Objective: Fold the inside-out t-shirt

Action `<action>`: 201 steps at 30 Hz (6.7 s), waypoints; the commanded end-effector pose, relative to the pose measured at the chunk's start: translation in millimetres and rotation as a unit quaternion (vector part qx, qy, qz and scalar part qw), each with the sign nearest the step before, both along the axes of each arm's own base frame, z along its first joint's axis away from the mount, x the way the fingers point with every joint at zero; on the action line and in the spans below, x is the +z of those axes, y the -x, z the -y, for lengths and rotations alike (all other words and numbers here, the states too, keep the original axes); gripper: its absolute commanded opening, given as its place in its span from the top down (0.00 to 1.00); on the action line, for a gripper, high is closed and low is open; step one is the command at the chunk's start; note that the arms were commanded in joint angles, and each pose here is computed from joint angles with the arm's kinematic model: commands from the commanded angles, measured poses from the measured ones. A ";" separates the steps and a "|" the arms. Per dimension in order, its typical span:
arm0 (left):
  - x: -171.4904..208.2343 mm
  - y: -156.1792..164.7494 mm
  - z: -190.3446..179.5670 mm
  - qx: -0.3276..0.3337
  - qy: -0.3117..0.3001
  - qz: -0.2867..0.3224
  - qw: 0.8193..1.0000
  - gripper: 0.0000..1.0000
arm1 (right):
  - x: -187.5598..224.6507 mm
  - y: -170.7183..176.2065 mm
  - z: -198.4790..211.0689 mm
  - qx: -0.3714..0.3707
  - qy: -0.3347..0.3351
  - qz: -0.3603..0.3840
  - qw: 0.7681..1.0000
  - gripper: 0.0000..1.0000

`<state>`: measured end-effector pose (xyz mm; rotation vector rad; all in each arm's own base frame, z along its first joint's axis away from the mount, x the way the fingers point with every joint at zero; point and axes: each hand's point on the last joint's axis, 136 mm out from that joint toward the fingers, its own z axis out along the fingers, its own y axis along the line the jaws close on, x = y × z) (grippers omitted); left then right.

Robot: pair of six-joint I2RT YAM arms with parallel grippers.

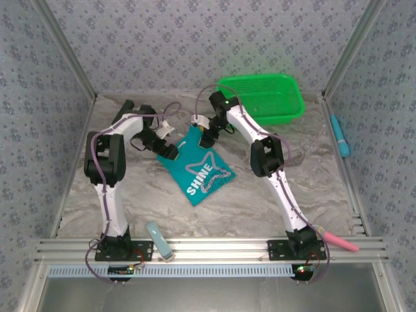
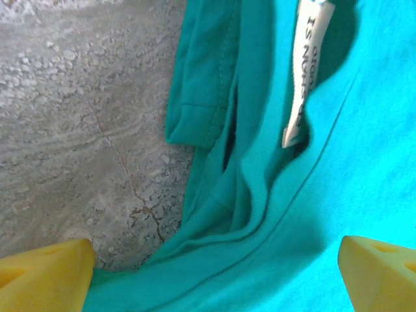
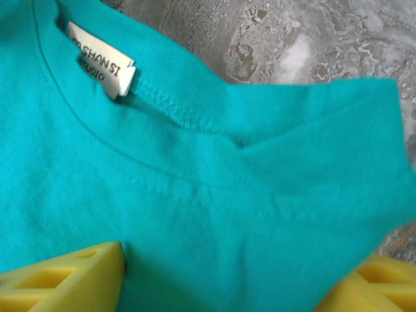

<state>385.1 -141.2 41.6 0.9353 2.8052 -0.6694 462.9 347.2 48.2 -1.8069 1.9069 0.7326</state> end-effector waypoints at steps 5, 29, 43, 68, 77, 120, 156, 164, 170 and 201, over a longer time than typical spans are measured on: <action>-5.2 23.5 29.1 -0.053 0.038 -0.054 0.996 0.21 | 12.4 55.9 -2.0 0.000 -0.007 -0.133 0.991 0.39; 87.5 32.1 -44.0 0.365 0.204 -0.152 0.896 0.01 | 32.8 130.3 34.2 -0.332 0.051 -0.142 0.931 0.20; 118.5 80.2 -57.7 0.524 0.097 0.062 0.844 0.00 | 72.1 153.6 46.1 -0.379 -0.022 -0.082 0.922 0.19; -2.2 81.9 46.8 0.333 0.058 -0.138 0.931 0.15 | -13.1 133.7 33.1 -0.373 0.007 -0.345 0.862 0.37; -11.3 70.4 61.9 0.307 0.082 -0.150 0.936 0.27 | -18.2 130.8 17.0 -0.349 -0.010 -0.375 0.859 0.46; -8.0 93.0 67.0 -0.029 0.071 -0.102 0.992 0.64 | -17.6 155.4 22.8 -0.287 0.031 -0.416 0.862 0.71; 89.4 176.7 103.1 -0.279 0.074 0.488 0.824 1.00 | 70.9 233.2 105.6 0.064 0.025 0.230 0.971 1.00; 73.0 230.5 120.9 -0.308 0.133 0.378 0.863 1.00 | 57.3 287.7 134.0 0.057 0.036 0.114 0.991 1.00; 81.9 261.6 122.5 -0.322 0.177 0.269 0.890 1.00 | 55.9 309.7 144.4 0.051 0.036 0.073 0.995 1.00; -41.7 92.2 79.6 0.104 0.059 -0.048 0.992 0.95 | -9.0 134.0 144.4 -0.336 0.105 -0.186 0.917 1.00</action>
